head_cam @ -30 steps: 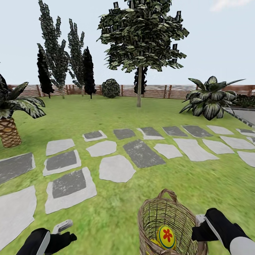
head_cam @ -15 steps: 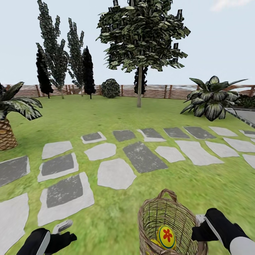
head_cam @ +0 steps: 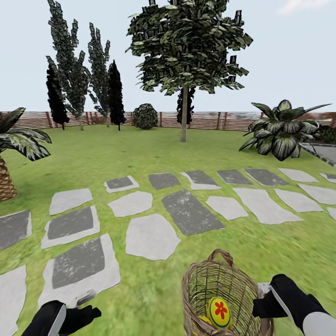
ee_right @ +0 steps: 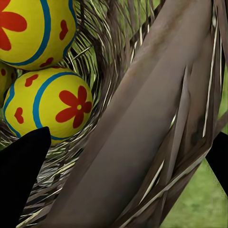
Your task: Take the three Easter eggs out of the wicker basket on the lawn in the garden, then place them on the lawn next to a single tree (choose any tree) so that all three eggs are next to the same tree and none are left in the basket.
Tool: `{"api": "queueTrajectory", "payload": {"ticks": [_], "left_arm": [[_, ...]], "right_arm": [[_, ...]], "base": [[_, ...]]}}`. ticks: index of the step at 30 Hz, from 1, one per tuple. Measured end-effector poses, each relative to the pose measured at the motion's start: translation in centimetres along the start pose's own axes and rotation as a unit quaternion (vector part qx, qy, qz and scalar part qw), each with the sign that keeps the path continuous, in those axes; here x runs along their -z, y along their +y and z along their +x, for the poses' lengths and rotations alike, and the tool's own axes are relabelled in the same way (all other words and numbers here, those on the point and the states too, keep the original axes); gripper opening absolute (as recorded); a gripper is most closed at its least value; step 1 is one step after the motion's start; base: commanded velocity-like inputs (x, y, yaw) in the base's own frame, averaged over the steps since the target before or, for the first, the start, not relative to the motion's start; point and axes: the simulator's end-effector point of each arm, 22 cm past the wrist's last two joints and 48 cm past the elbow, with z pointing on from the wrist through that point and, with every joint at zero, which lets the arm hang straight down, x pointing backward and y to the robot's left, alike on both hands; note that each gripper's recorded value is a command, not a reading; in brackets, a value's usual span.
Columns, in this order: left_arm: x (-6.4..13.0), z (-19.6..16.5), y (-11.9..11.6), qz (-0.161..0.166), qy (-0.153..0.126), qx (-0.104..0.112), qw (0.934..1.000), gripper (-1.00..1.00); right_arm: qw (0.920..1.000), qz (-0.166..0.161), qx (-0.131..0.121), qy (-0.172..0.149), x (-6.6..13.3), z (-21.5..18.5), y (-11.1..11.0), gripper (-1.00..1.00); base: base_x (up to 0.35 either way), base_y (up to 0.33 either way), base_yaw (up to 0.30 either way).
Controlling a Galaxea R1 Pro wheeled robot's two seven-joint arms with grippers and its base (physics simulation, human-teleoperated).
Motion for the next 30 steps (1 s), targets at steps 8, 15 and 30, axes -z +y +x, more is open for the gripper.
{"api": "queueTrajectory", "payload": {"ticks": [8,15,30], "left_arm": [[0.0,-0.01,-0.02,0.0,0.0,0.0,1.0,1.0],[0.0,0.0,0.01,0.0,0.0,0.0,1.0,1.0],[0.03,-0.05,0.04,0.0,0.0,0.0,1.0,1.0]], "right_arm": [[1.0,0.0,0.0,0.0,0.0,0.0,0.01,-1.0],[1.0,0.0,0.0,0.0,0.0,0.0,0.0,-1.0],[1.0,0.0,-0.001,0.0,0.02,0.0,-0.06,-1.0]], "base": [[0.337,0.0,0.0],[0.337,0.0,0.0],[0.337,0.0,0.0]]}}
